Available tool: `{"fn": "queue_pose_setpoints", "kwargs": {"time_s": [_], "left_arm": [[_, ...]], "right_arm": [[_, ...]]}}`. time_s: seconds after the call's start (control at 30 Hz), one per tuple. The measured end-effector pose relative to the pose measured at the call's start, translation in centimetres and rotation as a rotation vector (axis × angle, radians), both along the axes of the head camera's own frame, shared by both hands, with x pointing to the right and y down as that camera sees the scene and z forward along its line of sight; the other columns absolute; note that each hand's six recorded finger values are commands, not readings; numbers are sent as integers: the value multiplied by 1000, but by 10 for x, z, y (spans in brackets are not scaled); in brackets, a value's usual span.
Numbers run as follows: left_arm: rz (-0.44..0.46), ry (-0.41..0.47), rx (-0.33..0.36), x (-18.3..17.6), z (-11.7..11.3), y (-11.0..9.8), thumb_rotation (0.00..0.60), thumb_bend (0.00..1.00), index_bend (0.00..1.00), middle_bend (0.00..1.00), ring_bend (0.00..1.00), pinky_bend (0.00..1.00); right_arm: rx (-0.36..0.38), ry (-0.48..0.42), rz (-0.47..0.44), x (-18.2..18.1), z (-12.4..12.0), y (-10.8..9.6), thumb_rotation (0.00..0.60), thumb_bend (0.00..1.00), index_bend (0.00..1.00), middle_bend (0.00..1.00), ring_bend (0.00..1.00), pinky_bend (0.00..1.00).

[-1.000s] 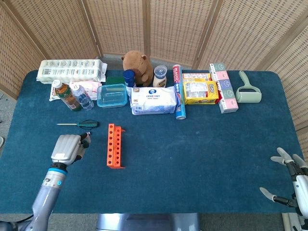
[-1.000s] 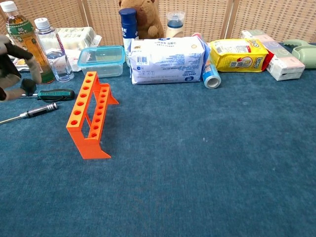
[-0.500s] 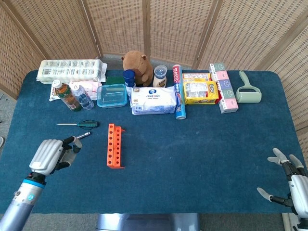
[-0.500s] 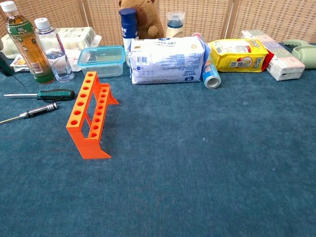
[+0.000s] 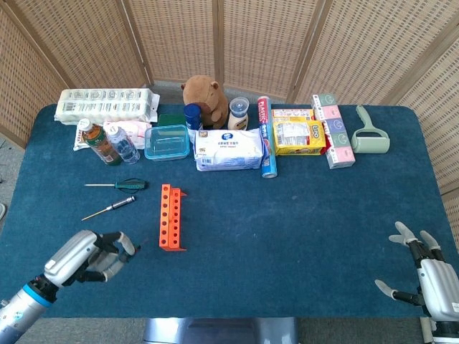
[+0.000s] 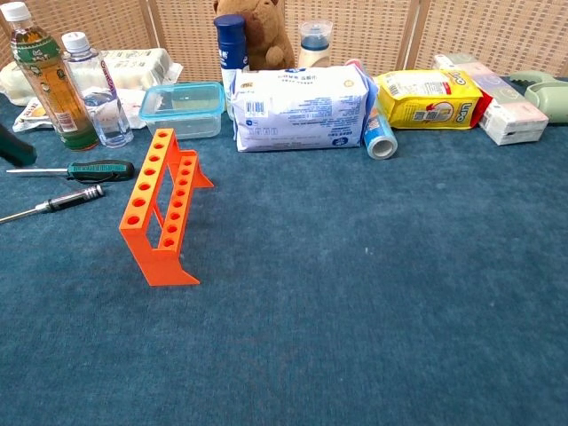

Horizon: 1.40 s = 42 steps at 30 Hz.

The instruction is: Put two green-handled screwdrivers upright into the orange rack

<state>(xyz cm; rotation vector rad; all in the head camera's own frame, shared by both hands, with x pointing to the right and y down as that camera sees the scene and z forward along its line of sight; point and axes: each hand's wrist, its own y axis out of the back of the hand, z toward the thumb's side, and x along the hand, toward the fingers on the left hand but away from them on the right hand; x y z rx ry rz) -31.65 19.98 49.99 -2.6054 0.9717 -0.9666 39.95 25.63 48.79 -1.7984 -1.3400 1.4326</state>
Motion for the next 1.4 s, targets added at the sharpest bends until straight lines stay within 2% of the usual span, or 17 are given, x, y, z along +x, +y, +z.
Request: {"fn": "queue_pose_setpoints", "kwargs": {"time_s": [0.13,0.27,0.6,1.07,1.4], "left_arm": [[53,14,-34,0,3,7,600,447,538,888,802,828],[61,16,-45,3,6,7,600,447,538,889,802,828],[39,20,-40,8,11,0,600,446,538,889,801,828],[-20,63,-119,12,26,-20,600,446,538,889,802,828],[-20,93,-164,15,32,-23,600,447,538,889,802,828]], "right_arm": [[6,-2,4,1,-1,0,600,115,70,281,261,17],[7,-3,8,3,-2,0,600,115,70,281,261,17],[8,-7,11,4,-4,-1,600,115,70,281,261,17],[13,-10,15,6,-6,-1,600,115,70,281,261,17],[11,-10,18,7,-6,-1,600,115,70,281,261,17]]}}
